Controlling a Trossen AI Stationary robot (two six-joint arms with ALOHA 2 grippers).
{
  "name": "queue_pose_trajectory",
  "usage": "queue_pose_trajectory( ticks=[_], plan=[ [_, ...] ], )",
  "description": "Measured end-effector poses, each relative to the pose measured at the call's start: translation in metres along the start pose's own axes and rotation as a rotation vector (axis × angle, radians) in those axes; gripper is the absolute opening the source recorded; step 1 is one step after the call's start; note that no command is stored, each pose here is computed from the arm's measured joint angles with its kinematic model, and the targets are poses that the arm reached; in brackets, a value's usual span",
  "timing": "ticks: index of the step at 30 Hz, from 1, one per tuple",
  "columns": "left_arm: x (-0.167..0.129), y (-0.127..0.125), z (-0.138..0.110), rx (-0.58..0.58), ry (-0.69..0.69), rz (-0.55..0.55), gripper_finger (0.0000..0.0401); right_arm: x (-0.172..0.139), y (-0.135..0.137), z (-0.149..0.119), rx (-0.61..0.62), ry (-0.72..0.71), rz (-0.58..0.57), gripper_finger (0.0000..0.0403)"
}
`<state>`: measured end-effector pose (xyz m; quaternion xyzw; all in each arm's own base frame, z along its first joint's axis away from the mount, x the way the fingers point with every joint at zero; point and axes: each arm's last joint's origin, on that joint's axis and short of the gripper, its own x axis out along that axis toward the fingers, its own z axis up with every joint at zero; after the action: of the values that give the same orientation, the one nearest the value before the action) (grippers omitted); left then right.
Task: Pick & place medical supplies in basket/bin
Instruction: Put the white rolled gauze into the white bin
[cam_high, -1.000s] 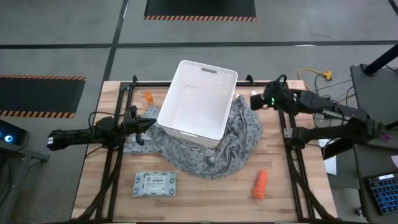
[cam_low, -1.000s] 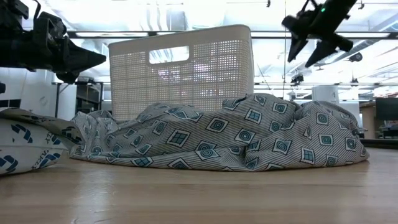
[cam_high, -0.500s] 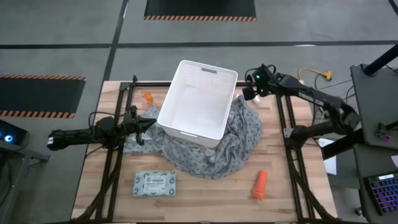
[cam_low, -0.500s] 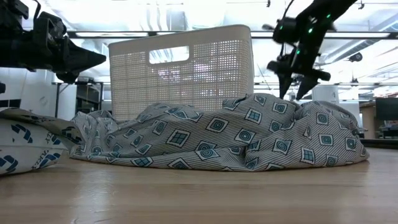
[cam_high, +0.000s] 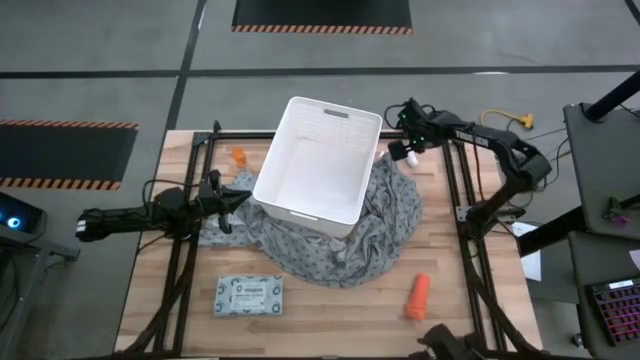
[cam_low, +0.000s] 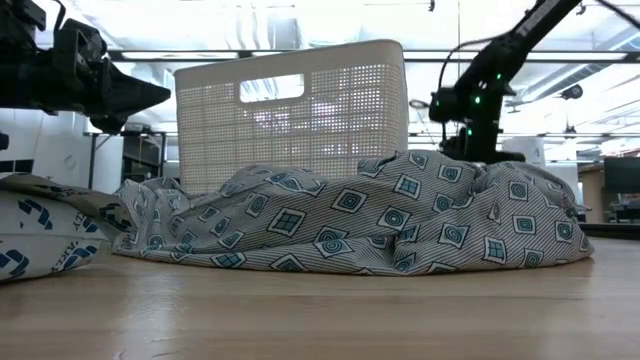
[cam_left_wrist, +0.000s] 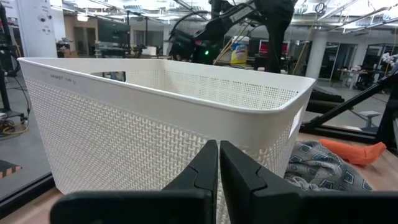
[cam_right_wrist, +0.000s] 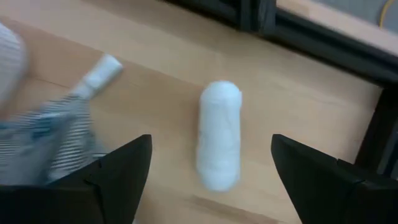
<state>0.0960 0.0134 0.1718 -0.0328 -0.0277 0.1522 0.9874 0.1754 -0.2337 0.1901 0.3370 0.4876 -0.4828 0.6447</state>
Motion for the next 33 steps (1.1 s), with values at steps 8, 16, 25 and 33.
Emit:
queue_pose_trajectory(
  ticks=[8, 16, 25, 33],
  plan=[
    [0.000, 0.000, 0.000, 0.000, 0.000, 0.000, 0.0000, 0.023, -0.005, 0.004, -0.020, 0.054, -0.022, 0.0319],
    [0.000, 0.000, 0.000, 0.000, 0.000, 0.000, 0.0000, 0.036, -0.002, 0.007, -0.021, 0.040, -0.016, 0.0296],
    [0.000, 0.000, 0.000, 0.000, 0.000, -0.001, 0.0000, 0.041, -0.002, 0.007, -0.019, 0.042, -0.035, 0.0259],
    [0.000, 0.000, 0.000, 0.000, 0.000, 0.000, 0.0000, 0.043, -0.003, 0.003, -0.022, 0.054, -0.048, 0.0207]
  ],
)
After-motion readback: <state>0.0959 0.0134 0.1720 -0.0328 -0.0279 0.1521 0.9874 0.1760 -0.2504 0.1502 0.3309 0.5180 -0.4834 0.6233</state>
